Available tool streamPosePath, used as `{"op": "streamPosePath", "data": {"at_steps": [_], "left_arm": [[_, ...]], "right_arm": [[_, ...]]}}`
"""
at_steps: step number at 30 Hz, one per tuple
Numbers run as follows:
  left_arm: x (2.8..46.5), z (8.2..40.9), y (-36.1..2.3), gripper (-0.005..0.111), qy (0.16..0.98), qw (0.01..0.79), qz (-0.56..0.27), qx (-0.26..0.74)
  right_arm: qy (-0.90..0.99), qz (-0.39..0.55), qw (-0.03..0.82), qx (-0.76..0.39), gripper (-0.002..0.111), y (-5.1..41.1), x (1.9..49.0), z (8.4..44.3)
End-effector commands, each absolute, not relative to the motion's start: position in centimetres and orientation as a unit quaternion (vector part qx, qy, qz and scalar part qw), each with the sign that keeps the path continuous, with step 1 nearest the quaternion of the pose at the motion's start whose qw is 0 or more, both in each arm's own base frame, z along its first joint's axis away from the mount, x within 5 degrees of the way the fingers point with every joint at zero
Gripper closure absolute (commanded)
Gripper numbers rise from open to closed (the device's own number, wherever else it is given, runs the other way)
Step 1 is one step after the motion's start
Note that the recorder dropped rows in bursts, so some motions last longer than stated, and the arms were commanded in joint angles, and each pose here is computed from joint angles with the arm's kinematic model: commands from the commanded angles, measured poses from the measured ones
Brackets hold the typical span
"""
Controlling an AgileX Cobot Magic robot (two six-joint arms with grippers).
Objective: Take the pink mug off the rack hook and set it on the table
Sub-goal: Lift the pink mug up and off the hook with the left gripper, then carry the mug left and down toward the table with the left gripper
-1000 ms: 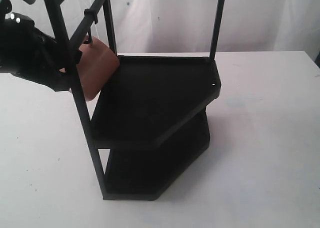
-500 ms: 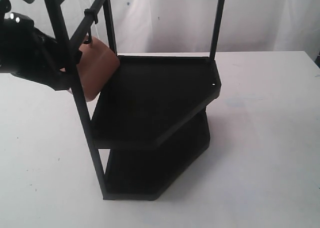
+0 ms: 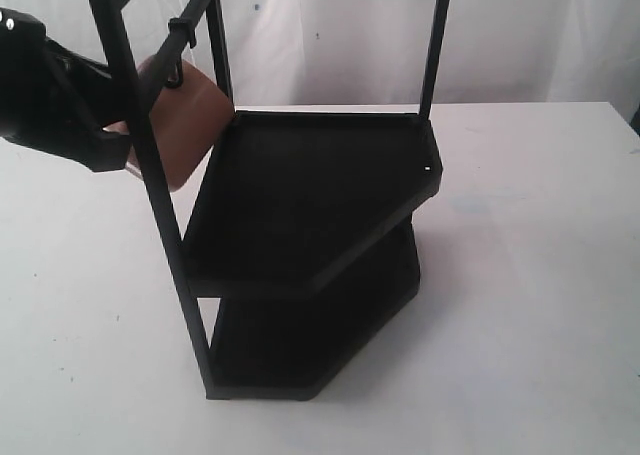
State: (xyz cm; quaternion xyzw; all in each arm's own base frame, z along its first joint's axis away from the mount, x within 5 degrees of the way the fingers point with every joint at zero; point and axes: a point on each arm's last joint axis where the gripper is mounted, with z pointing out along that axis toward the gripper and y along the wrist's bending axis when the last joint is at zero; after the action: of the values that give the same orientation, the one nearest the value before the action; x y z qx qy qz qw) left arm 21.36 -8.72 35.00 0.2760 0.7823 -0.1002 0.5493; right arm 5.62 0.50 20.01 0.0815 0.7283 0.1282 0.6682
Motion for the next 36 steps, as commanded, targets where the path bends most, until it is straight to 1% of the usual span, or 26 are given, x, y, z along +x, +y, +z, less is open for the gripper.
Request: {"op": "streamPosePath", "data": {"at_steps": [1, 9, 16, 22, 29, 32, 36], "left_arm": [[21.2, 35.6, -8.6, 0.107, 0.774, 0.566, -0.1, 0.265], [21.3, 35.6, -8.3, 0.107, 0.768, 0.574, -0.075, 0.275], [21.4, 35.7, -8.1, 0.107, 0.768, 0.576, -0.072, 0.27], [22.1, 35.7, -6.1, 0.107, 0.787, 0.576, -0.06, 0.213], [22.4, 35.8, -5.2, 0.107, 0.787, 0.584, -0.046, 0.195], [22.5, 35.2, -5.0, 0.107, 0.785, 0.589, -0.038, 0.185], [22.4, 33.1, -4.5, 0.107, 0.79, 0.591, -0.024, 0.162]], "right_arm": [[0.727, 0.127, 0.669, 0.082, 0.108, 0.5, 5.6, 19.9], [0.727, 0.127, 0.669, 0.082, 0.108, 0.5, 5.6, 19.9], [0.727, 0.127, 0.669, 0.082, 0.108, 0.5, 5.6, 19.9], [0.727, 0.127, 0.669, 0.082, 0.108, 0.5, 5.6, 19.9], [0.727, 0.129, 0.669, 0.083, 0.108, 0.5, 5.6, 19.9], [0.726, 0.136, 0.668, 0.09, 0.108, 0.5, 5.6, 19.9], [0.726, 0.136, 0.668, 0.09, 0.108, 0.5, 5.6, 19.9]]}}
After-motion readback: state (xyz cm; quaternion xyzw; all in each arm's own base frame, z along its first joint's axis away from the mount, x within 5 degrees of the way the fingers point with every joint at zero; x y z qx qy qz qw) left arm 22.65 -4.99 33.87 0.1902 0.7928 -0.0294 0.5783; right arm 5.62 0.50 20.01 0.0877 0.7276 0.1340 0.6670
